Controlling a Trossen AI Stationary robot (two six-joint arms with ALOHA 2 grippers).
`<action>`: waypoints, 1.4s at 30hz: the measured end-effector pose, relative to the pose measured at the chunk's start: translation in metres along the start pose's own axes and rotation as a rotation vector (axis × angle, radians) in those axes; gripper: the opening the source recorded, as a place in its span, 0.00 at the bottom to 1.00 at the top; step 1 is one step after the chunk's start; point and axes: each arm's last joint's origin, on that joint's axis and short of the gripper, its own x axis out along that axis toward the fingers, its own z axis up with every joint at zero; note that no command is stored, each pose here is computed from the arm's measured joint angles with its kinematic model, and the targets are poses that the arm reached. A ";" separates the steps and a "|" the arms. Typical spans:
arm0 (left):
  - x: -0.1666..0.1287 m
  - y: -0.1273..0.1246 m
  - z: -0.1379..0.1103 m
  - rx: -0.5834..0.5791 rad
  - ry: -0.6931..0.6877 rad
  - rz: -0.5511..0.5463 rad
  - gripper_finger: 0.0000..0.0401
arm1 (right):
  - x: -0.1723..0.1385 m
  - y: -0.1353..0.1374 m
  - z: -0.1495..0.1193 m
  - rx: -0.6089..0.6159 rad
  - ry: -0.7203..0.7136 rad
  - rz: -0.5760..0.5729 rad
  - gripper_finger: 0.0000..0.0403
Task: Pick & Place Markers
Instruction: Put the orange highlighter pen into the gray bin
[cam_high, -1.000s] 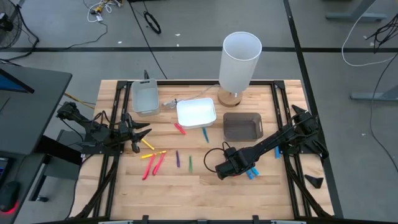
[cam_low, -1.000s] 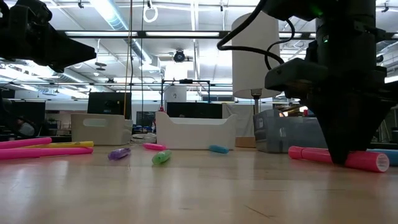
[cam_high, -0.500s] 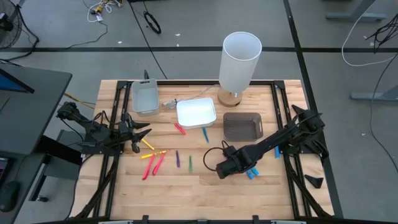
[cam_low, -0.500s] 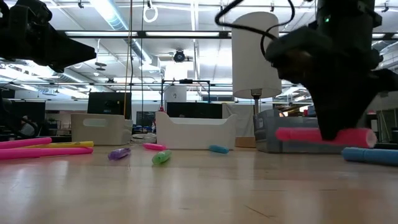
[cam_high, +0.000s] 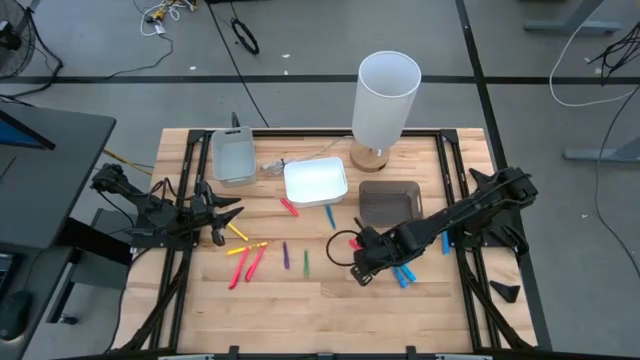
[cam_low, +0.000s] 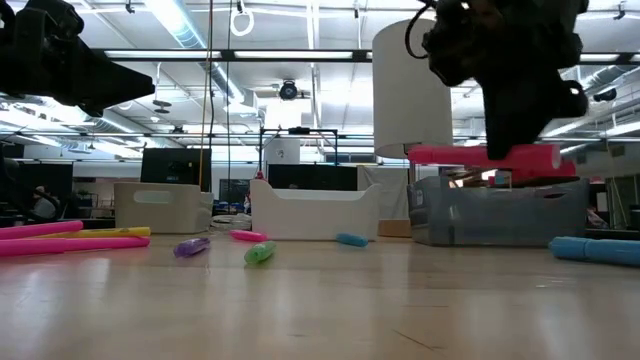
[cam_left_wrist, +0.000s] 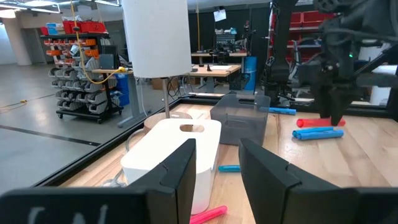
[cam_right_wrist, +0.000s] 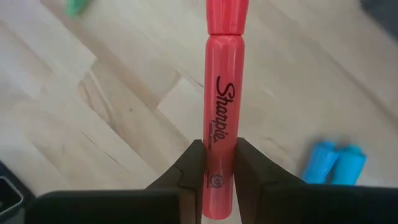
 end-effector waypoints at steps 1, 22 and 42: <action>0.000 0.000 0.000 0.000 0.000 0.000 0.32 | -0.003 -0.001 0.002 -0.019 -0.005 0.008 0.14; 0.000 0.000 0.000 0.001 0.000 0.000 0.32 | -0.034 0.002 0.049 -0.420 -0.280 0.239 0.14; 0.000 0.000 0.000 0.000 0.000 0.000 0.32 | -0.059 0.019 0.094 -0.600 -0.714 0.456 0.14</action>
